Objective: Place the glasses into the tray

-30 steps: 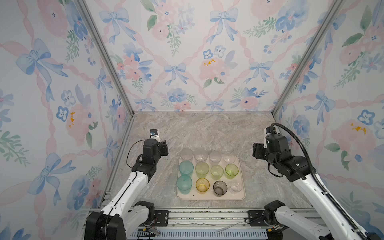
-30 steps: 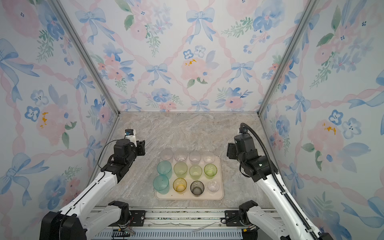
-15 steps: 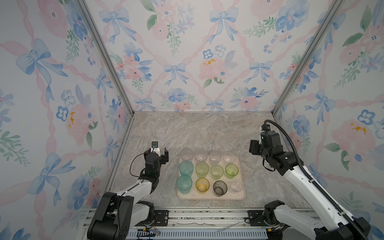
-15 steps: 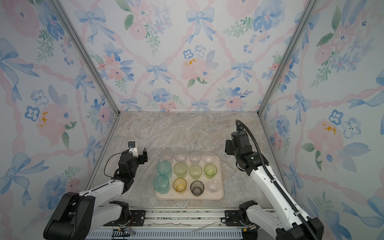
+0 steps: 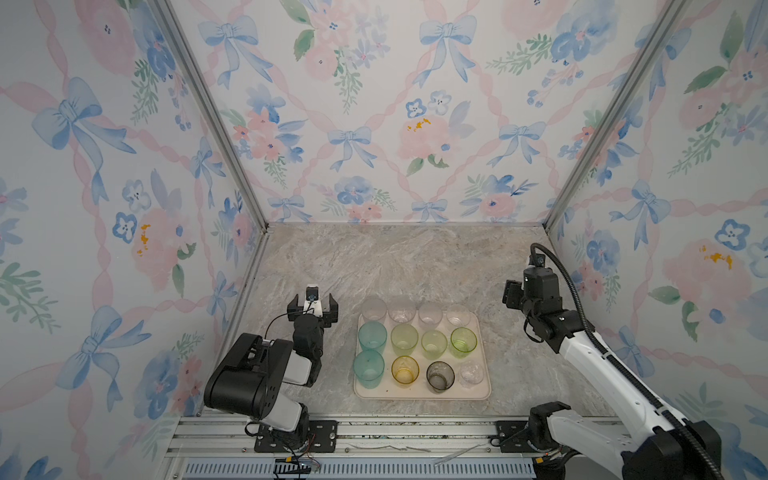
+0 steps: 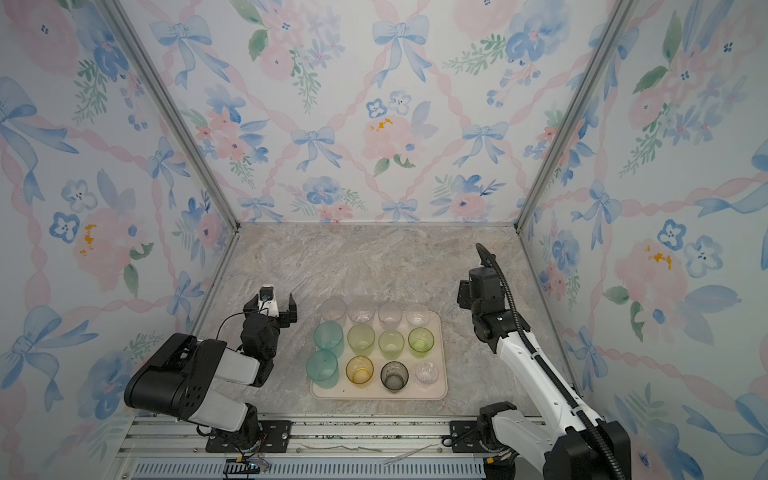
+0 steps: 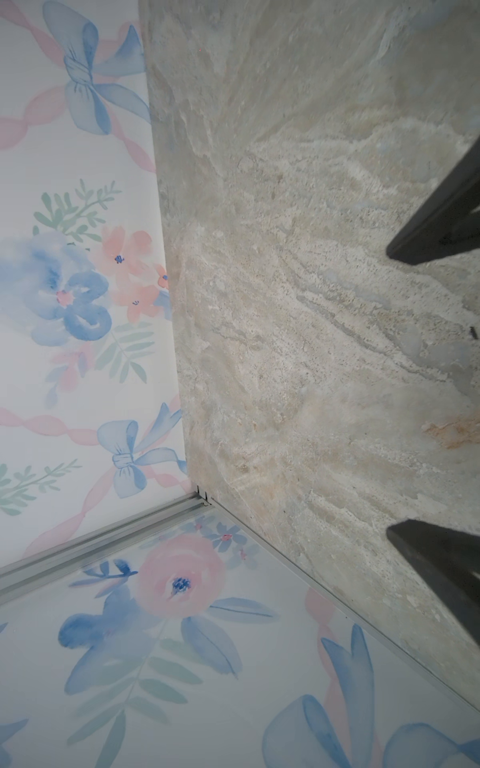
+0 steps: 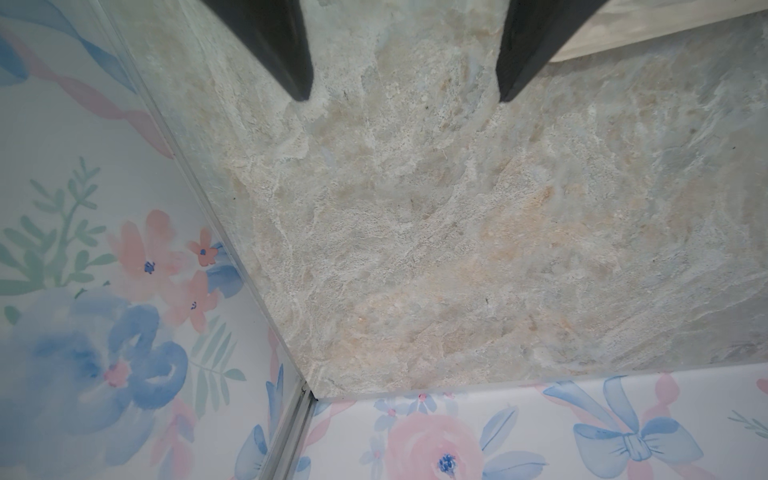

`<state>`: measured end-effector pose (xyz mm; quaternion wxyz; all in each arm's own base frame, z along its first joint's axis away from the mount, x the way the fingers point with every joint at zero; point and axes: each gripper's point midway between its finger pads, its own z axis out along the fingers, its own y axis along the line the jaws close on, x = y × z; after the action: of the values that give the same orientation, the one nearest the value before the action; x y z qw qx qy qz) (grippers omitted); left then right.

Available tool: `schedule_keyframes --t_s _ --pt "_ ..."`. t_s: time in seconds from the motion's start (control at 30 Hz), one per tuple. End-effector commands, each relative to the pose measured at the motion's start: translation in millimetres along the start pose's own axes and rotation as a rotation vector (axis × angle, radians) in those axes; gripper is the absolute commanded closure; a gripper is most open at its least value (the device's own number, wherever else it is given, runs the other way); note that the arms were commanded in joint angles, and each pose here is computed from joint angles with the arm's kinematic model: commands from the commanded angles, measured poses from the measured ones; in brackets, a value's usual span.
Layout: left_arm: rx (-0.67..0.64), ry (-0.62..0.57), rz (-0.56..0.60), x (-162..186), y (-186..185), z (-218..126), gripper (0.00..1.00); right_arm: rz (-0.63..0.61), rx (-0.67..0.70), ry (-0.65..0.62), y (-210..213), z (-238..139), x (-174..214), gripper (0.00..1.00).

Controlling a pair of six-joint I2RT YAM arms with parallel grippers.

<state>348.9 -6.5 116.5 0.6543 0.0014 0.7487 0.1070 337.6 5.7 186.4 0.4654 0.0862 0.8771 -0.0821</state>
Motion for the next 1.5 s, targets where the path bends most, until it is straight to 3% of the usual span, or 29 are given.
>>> schedule_keyframes --t_s 0.0,0.37,0.8,1.27,1.47 --pt "0.003 -0.101 -0.021 -14.9 4.8 -9.5 0.02 0.003 0.014 -0.074 -1.7 11.6 -8.2 0.27" --pt "-0.024 -0.084 -0.024 -10.8 8.2 -0.9 0.02 -0.080 0.071 -0.198 -6.6 42.1 0.9 0.25" --pt "-0.023 -0.081 -0.023 -9.8 8.0 -0.8 0.02 -0.072 0.063 -0.288 -1.8 80.6 21.9 0.25" --pt "-0.024 -0.080 -0.023 -9.6 8.2 -0.5 0.02 -0.086 -0.129 -0.309 19.8 94.5 38.9 0.26" --pt "-0.023 -0.081 -0.023 -9.9 8.0 -0.4 0.02 -0.051 -0.135 -0.264 12.2 99.8 39.2 0.23"
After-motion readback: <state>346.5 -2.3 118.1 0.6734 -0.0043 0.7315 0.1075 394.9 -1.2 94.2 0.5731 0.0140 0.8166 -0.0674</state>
